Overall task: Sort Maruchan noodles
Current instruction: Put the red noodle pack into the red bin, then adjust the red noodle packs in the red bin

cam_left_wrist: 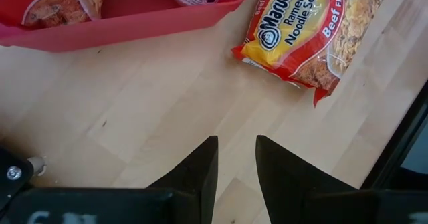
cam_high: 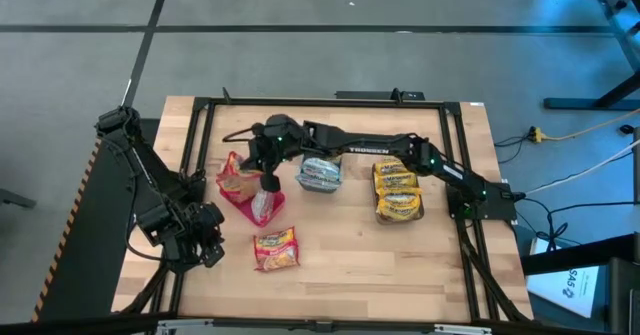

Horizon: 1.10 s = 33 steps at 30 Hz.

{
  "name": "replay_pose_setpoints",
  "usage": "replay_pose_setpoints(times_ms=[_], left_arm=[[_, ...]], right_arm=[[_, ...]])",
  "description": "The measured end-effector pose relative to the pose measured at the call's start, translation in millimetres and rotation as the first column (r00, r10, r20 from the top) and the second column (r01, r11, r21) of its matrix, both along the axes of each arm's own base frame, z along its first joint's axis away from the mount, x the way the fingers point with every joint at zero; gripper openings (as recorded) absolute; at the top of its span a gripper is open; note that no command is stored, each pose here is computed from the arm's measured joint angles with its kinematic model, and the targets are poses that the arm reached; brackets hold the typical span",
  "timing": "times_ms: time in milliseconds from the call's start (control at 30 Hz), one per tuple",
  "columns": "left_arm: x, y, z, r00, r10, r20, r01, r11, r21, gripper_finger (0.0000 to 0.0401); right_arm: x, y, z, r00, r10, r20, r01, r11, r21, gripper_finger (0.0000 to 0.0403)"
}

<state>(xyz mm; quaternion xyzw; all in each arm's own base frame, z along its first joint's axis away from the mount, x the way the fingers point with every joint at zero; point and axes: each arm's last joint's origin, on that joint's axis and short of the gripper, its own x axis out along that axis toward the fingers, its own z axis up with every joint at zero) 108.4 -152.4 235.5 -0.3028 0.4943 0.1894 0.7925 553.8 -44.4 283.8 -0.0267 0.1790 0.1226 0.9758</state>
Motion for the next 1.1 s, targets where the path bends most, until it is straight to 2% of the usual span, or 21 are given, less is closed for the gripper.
replay_pose_setpoints(times_ms=[200,367,533,733,833,900,1100], left_arm=[[-0.1,0.3,-0.1,1.0,0.0,-0.001,0.0,1.0,0.004,0.0095],[-0.1,0.2,0.0,1.0,0.0,0.0,0.0,1.0,0.003,0.0095],[0.0,0.0,0.0,1.0,0.0,0.002,0.0,1.0,0.001,0.0095],[0.0,0.1,0.0,1.0,0.0,0.002,0.0,1.0,0.002,0.0095],[0.0,0.5,0.1,1.0,0.0,0.007,0.0,1.0,0.011,0.0095],[0.4,0.8,0.3,1.0,-0.007,0.021,0.006,1.0,0.025,0.0095],[0.8,1.2,0.5,0.999,-0.011,0.038,0.01,0.999,0.042,0.0095]], right_arm=[[7.0,-7.7,-23.1,0.998,0.063,-0.025,-0.062,0.997,0.043,0.0],[7.6,-5.4,-52.6,0.98,0.12,-0.158,-0.103,0.989,0.11,0.0],[1.1,-5.4,-58.2,0.961,0.096,-0.261,-0.074,0.993,0.094,0.0],[-6.1,-2.4,-67.8,0.919,0.094,-0.383,-0.047,0.99,0.131,0.0],[-4.5,5.5,-67.3,0.92,0.065,-0.385,-0.016,0.992,0.129,0.001],[-1.2,7.8,-62.9,0.937,0.067,-0.342,-0.025,0.992,0.126,0.0026],[5.6,9.6,-46.0,0.97,0.088,-0.227,-0.027,0.965,0.259,0.0097]])
